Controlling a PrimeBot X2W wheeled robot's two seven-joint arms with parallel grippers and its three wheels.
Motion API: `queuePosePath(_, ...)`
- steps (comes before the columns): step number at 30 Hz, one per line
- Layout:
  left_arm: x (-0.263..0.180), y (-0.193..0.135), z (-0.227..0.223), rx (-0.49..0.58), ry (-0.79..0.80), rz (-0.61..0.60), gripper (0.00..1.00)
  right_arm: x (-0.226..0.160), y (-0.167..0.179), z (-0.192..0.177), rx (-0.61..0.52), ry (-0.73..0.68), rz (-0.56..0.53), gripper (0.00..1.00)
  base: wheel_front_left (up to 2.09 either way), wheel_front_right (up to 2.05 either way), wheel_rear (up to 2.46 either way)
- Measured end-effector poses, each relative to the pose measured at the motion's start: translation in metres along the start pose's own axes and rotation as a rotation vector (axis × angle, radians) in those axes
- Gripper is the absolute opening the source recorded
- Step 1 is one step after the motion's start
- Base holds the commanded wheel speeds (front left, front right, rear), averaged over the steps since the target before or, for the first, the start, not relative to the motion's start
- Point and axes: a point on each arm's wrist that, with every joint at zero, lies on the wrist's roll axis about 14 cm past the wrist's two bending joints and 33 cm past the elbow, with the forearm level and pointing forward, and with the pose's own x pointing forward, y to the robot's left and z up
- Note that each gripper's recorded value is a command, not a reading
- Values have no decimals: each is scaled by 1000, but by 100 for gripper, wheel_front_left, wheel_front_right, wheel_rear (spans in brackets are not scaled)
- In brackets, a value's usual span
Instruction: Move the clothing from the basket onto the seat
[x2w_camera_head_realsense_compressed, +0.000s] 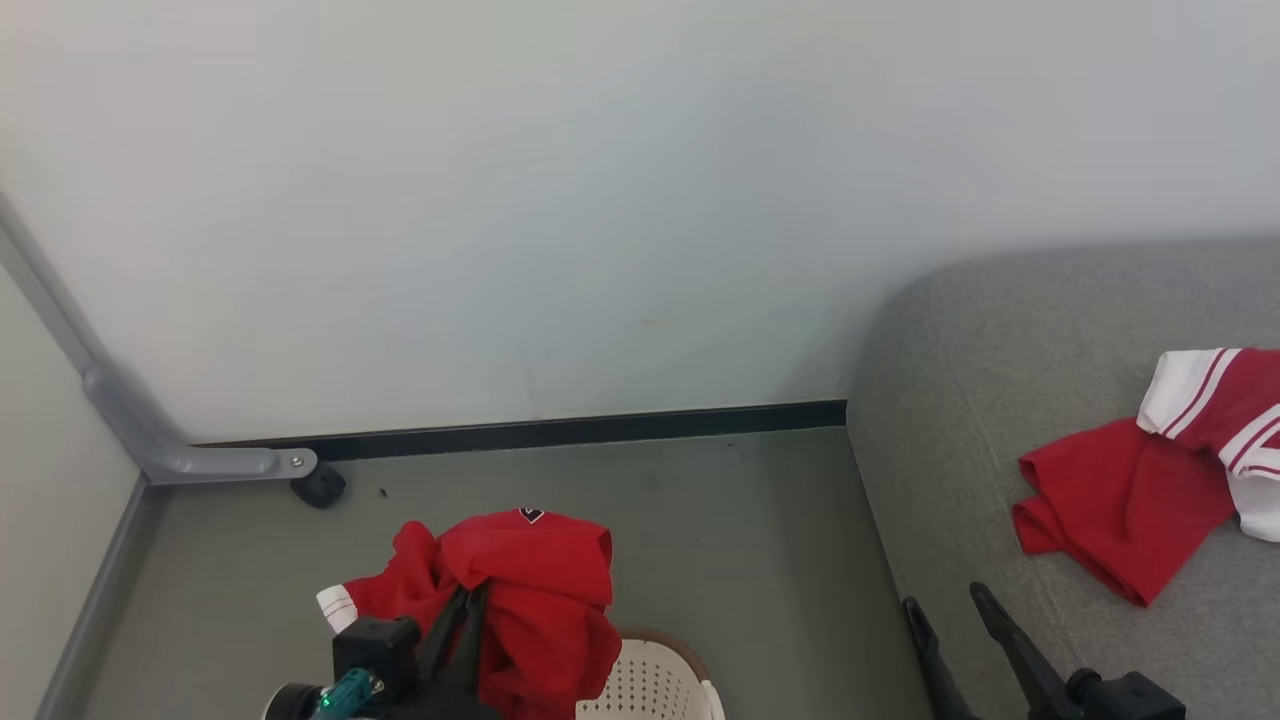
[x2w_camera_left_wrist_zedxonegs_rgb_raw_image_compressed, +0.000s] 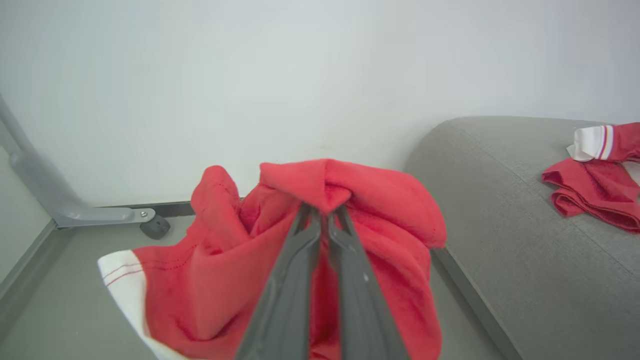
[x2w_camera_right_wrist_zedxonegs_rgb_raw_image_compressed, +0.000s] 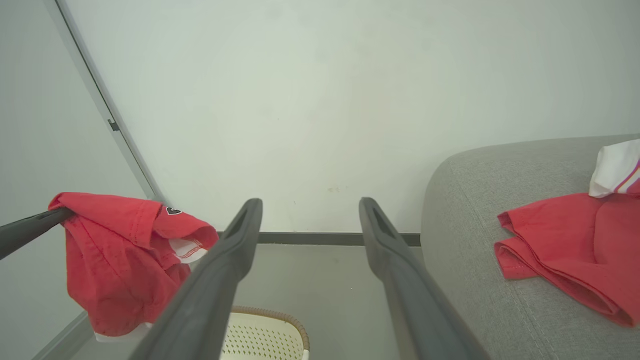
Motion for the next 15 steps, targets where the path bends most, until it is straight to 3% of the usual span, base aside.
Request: queuePosePath(15, -10, -40, 58, 32, -202, -115, 0, -6, 15, 13, 7, -34, 32, 100, 0, 0, 0)
